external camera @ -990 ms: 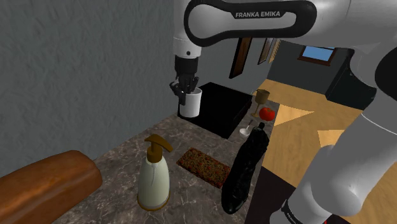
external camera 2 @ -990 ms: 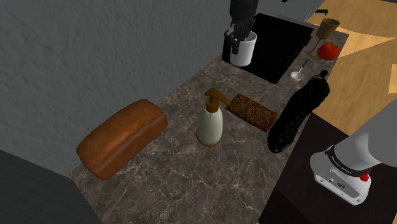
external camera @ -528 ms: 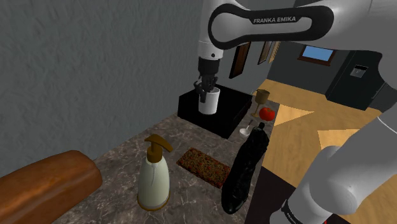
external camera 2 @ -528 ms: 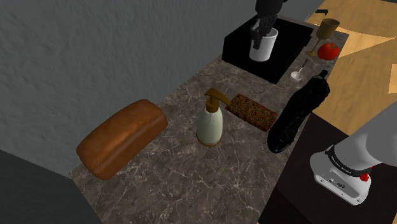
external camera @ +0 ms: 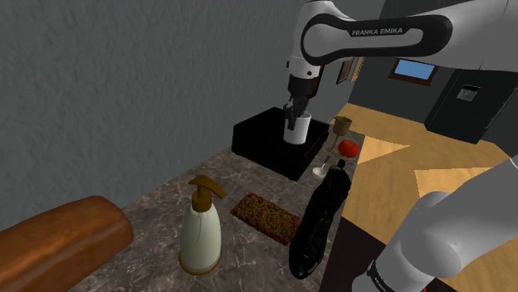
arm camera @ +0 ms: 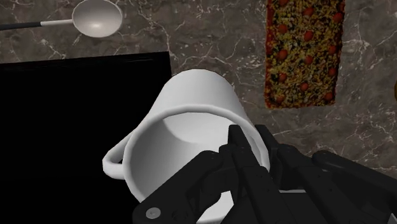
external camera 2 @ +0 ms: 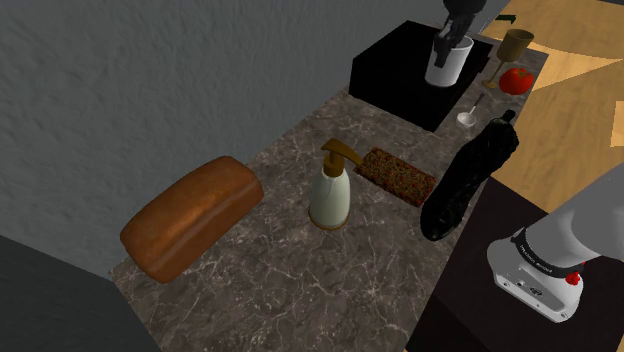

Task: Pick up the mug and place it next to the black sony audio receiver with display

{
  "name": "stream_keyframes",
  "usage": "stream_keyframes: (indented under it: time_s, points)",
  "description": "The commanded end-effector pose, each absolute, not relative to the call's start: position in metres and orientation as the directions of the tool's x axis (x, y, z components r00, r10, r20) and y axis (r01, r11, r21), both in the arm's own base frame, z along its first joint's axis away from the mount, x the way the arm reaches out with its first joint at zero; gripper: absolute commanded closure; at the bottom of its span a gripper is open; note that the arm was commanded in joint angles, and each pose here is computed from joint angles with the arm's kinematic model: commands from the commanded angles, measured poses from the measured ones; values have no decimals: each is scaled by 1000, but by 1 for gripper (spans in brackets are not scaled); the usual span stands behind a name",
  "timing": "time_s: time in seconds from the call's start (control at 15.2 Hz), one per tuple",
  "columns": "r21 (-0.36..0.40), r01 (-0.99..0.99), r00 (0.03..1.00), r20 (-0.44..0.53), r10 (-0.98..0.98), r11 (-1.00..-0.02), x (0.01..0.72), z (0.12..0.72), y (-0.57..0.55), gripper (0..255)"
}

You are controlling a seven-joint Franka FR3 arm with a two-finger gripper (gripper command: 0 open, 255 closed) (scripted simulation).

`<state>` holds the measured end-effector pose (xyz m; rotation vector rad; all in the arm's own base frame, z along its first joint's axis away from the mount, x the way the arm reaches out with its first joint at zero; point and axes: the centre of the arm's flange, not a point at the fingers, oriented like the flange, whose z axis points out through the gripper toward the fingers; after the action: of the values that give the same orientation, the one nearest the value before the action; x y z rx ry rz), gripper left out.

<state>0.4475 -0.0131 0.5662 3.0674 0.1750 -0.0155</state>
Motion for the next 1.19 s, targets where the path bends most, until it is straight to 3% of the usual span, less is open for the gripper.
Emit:
stream_keyframes:
  time_s: [0.0, 1.12]
  points:
    - [68, 116, 993, -14, 115, -991, 440, 567, -39, 255]
    - [68, 116, 993, -14, 115, -991, 383, 568, -256, 255]
